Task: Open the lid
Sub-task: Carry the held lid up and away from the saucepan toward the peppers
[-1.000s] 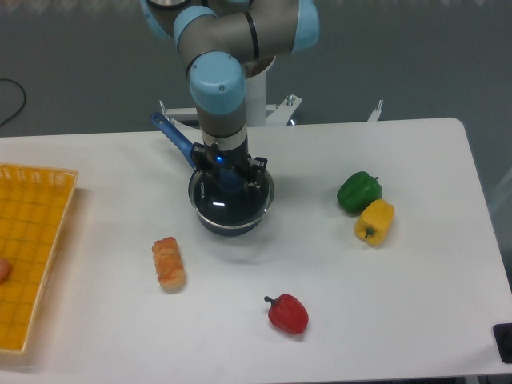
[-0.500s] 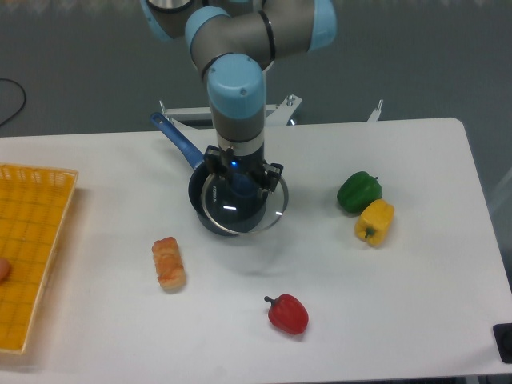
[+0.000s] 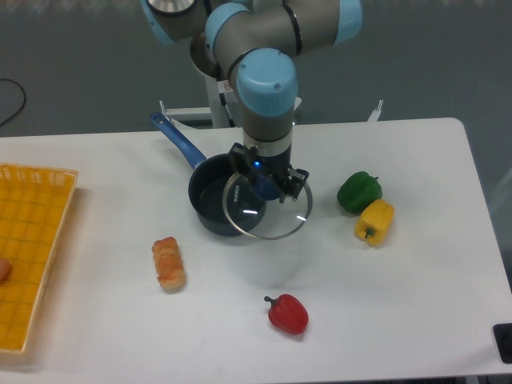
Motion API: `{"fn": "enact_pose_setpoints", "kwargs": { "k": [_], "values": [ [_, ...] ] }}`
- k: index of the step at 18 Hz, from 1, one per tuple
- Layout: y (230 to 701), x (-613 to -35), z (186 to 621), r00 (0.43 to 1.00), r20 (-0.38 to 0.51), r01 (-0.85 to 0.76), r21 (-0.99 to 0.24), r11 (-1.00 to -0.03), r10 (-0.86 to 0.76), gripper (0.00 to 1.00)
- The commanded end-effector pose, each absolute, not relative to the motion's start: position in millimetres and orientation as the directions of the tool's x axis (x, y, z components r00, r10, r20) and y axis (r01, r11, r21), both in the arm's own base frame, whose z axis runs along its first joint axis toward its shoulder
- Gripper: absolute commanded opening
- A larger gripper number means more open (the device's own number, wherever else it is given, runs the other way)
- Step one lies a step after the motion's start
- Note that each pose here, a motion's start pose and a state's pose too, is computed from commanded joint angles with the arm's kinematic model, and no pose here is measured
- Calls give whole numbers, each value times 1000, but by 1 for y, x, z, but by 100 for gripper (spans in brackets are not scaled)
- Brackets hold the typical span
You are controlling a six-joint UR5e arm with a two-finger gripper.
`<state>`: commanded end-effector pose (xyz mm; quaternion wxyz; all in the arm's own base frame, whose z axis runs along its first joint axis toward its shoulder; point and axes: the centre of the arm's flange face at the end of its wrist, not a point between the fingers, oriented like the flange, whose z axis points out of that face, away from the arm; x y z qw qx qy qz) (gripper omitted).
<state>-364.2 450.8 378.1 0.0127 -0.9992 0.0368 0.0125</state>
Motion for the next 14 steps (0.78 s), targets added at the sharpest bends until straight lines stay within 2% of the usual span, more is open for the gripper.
{"fn": "enact_pose_setpoints", "kwargs": {
  "k": [4,14],
  "values": [
    [450,-375,378,992,-31,-121,-23,-992,-120,57],
    [447,-379,378,992,-30,-120,-21,-993,-119,57]
  ]
}}
